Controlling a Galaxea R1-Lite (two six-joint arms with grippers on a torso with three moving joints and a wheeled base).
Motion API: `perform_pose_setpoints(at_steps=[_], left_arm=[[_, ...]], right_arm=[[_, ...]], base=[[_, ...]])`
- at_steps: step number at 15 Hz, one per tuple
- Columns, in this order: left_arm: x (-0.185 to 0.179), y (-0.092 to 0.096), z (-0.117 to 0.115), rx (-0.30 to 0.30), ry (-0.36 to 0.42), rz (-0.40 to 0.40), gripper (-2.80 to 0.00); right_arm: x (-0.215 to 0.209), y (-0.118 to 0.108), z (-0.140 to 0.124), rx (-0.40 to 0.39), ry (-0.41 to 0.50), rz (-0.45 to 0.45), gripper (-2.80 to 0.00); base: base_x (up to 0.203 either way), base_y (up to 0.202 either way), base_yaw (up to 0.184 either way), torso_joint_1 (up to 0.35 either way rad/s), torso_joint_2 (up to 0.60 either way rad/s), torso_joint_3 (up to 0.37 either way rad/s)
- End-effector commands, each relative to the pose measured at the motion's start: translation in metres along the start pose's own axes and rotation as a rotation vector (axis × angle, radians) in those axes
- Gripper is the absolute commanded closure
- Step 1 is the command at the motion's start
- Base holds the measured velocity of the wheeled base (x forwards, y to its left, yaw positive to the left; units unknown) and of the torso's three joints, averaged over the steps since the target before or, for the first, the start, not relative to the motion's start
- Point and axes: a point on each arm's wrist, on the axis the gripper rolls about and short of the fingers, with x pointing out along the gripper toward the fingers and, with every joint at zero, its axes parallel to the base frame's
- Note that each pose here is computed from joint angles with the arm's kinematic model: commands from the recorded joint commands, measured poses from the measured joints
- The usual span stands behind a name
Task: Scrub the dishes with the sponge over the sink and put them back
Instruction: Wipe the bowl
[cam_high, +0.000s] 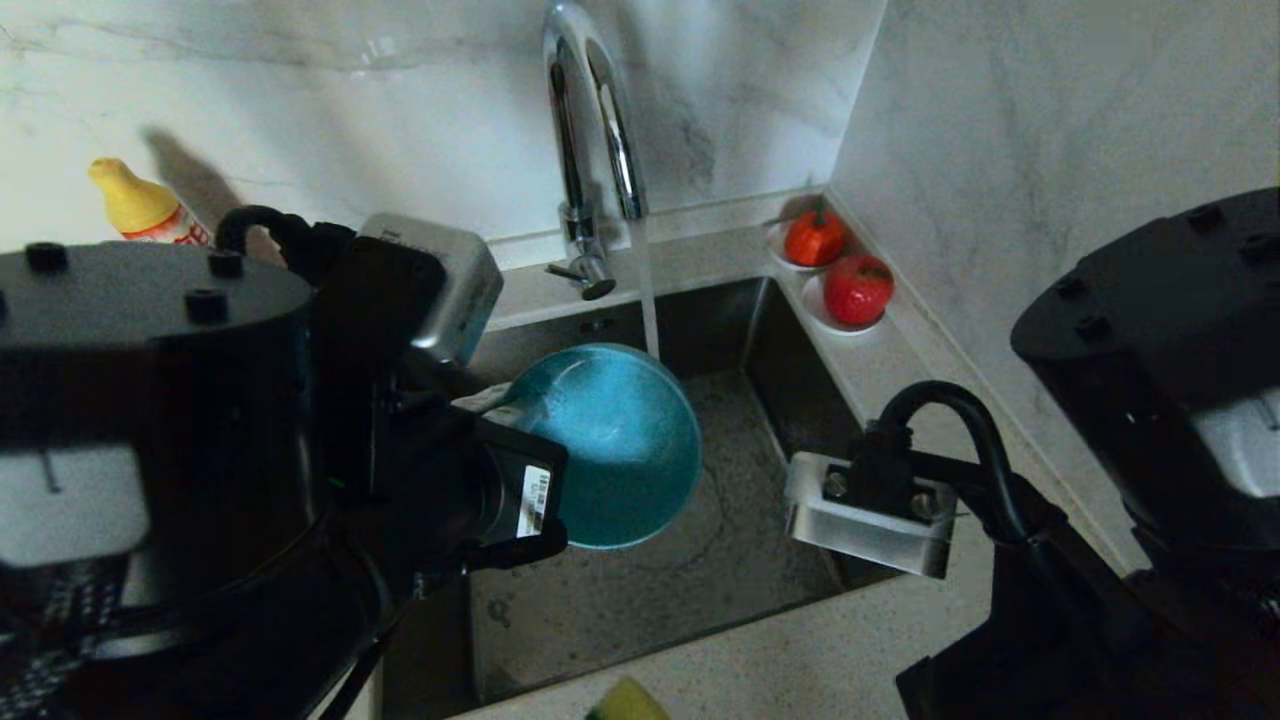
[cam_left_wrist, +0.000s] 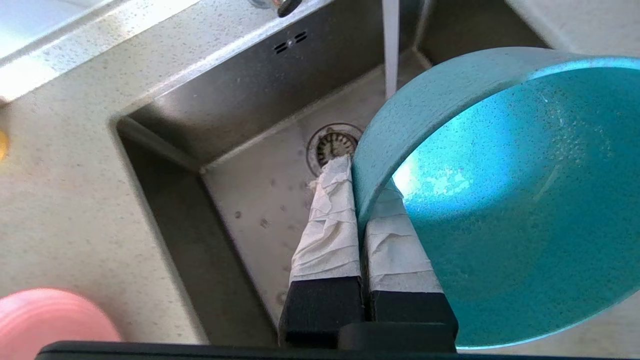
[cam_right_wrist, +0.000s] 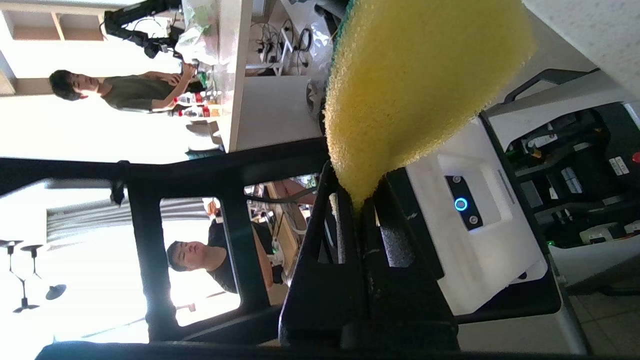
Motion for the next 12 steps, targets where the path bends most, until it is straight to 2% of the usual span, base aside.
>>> perform_pose_setpoints(at_steps=[1,5,8,12], left_arm=[[-0.003,0.002,0.002,-0.011,-0.009,0.000,0.00],[-0.011,-0.001,0.003,-0.011,-0.020,-0.029,0.00],[-0.014,0.001,0.003,-0.013,-0.025,-0.035,0.00],[-0.021,-0.006,-0.005,0.017,-0.013,-0.074,0.00]], right_arm=[[0.004,-0.003,0.003,0.011,0.007,-0.005,0.00],[-0.007,-0.015,0.016,0.038,-0.059,-0.039,0.00],[-0.005,-0.022,0.025,0.058,-0.073,-0.055,0.00],[-0.014,-0.025,0.032,0.063,-0.115,-0.068,0.00]], base=[[0.000,0.000,0.000,0.000,0.00,0.000],[0.000,0.000,0.000,0.000,0.00,0.000],[0.000,0.000,0.000,0.000,0.00,0.000],[0.000,0.000,0.000,0.000,0.00,0.000]])
